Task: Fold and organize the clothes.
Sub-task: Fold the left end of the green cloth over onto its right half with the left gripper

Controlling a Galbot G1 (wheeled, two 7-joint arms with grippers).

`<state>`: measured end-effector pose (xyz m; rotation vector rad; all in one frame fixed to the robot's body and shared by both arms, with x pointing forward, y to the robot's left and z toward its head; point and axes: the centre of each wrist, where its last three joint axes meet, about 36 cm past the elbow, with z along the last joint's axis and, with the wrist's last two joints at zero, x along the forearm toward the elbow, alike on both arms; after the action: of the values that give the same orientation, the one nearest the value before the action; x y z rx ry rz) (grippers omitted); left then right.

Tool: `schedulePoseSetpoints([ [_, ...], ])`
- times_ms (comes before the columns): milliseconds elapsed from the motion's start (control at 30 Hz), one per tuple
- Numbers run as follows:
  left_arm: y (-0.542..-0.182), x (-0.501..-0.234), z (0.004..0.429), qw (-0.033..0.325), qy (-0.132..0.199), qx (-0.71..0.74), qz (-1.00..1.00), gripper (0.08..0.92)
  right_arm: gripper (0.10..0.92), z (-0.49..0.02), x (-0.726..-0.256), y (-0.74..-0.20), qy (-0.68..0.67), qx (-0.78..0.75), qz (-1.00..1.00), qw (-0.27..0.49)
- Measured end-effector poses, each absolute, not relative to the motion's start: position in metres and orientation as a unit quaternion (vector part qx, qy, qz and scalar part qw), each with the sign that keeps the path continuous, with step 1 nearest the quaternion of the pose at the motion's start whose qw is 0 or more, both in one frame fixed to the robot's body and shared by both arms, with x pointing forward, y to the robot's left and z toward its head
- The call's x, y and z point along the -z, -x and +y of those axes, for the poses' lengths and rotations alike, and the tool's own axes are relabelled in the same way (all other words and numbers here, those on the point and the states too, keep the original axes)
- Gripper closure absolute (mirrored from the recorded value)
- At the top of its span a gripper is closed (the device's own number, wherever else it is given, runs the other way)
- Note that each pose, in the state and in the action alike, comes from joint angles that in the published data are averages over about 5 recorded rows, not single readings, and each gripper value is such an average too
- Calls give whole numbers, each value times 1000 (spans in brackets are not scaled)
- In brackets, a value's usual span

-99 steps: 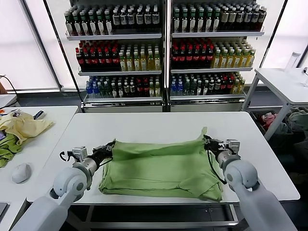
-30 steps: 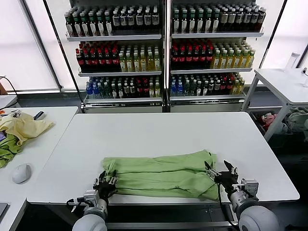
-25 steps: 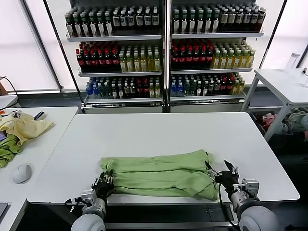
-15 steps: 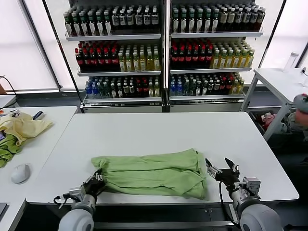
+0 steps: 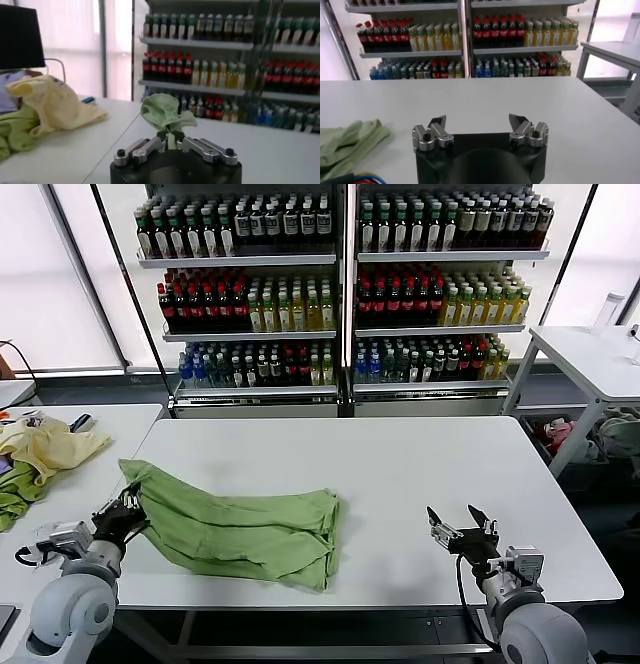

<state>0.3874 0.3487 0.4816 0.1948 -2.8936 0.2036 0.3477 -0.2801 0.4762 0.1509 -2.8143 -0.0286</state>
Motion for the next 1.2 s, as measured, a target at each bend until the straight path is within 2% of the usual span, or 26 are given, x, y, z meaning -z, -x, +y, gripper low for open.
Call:
schedulePoseSetpoints([
  [133, -380, -492, 327, 112, -23, -121, -986, 857, 200, -280, -476, -348, -52, 9, -986, 160],
  [267, -376, -490, 301, 117, 14, -166, -979, 857, 200, -280, -476, -348, -52, 10, -986, 160],
  [500, -376, -478, 253, 132, 68, -209, -967, 857, 200, -281, -477, -349, -50, 9, -986, 158],
  [733, -380, -458, 213, 154, 109, -188, -964, 851, 200, -281, -476, -349, -50, 9, -986, 159],
  [833, -380, -452, 198, 159, 128, -172, -964, 799, 200, -280, -476, -349, -50, 9, -986, 160],
  [1200, -367, -451, 169, 164, 200, -136, -956, 482, 200, -274, -474, -348, -53, 12, -986, 160],
])
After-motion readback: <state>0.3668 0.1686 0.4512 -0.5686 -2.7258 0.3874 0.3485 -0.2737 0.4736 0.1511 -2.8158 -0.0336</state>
